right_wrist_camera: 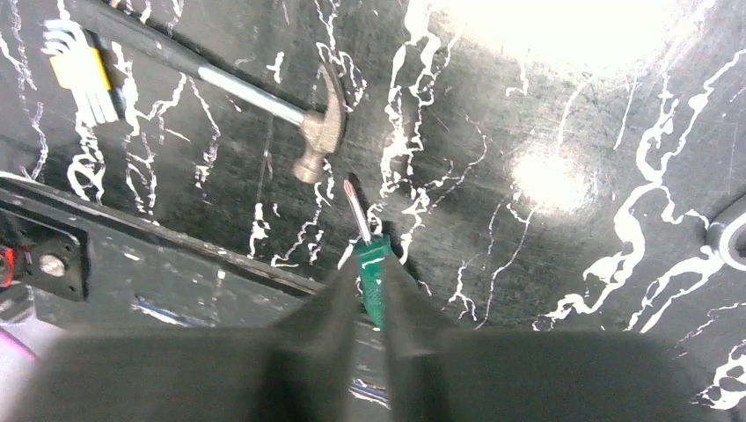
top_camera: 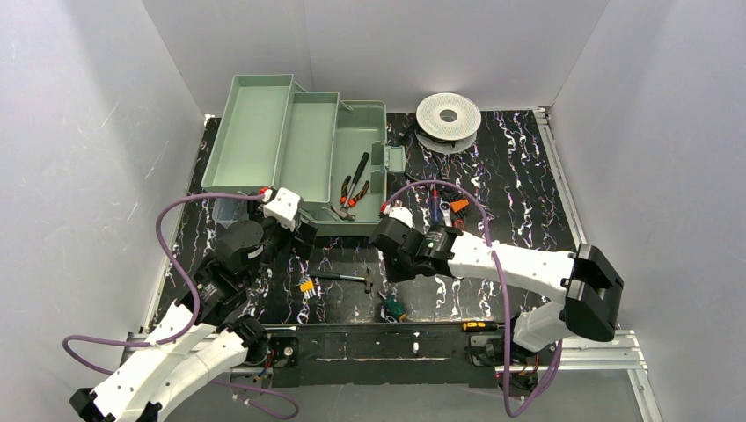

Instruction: Pack the tool kit

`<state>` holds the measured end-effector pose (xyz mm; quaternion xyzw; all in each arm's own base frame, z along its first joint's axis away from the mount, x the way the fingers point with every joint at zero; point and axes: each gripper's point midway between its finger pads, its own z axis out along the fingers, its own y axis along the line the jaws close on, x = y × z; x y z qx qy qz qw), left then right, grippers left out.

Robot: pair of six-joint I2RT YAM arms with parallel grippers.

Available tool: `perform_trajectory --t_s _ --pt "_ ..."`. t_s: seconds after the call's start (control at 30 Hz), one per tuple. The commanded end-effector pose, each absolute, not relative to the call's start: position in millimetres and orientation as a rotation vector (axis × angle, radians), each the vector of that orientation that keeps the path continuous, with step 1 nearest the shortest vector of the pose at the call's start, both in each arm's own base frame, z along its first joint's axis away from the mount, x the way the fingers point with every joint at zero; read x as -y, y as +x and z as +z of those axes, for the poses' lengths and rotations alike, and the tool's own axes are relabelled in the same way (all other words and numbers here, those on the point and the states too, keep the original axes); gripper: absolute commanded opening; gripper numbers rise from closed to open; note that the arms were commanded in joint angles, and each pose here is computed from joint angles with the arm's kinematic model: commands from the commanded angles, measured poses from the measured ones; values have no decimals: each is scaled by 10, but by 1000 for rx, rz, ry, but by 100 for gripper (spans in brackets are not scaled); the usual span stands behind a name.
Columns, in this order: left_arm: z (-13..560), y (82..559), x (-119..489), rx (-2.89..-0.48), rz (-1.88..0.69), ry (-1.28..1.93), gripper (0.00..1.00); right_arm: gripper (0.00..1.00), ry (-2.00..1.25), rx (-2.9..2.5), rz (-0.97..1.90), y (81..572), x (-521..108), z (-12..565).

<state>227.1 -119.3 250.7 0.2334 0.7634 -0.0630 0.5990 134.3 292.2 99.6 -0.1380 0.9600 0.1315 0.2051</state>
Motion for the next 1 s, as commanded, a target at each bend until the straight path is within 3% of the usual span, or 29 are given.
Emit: perform_trajectory --t_s 0.0,0.03,0.07,0.1,0.33,0.8,0.9,0.97 --pt "2651 2281 1145 -1744 -135 510 98 33 -397 -2607 352 1480 -2950 1170" --pt "2648 2283 1145 -1745 -135 509 98 53 -426 -2624 352 1449 -2956 1145" --pt "2643 2282 1144 -1746 -134 511 98 65 -457 -2642 349 1417 -2960 1119" --pt "2645 2283 1145 -1746 -134 510 98 71 -504 -2666 346 1370 -2965 1077" --pt "2648 2285 1147 -1746 -134 511 98 76 -766 -2810 312 870 -2903 723" --pt "2672 2248 1130 -1736 -144 507 98 54 -733 -2907 -65 773 -2581 134" --pt "2665 2251 1133 -1739 -143 509 98 30 -734 -2876 -87 842 -2602 166" --pt "2669 2253 1123 -1739 -139 506 98 27 -727 -2831 -81 917 -2624 289"
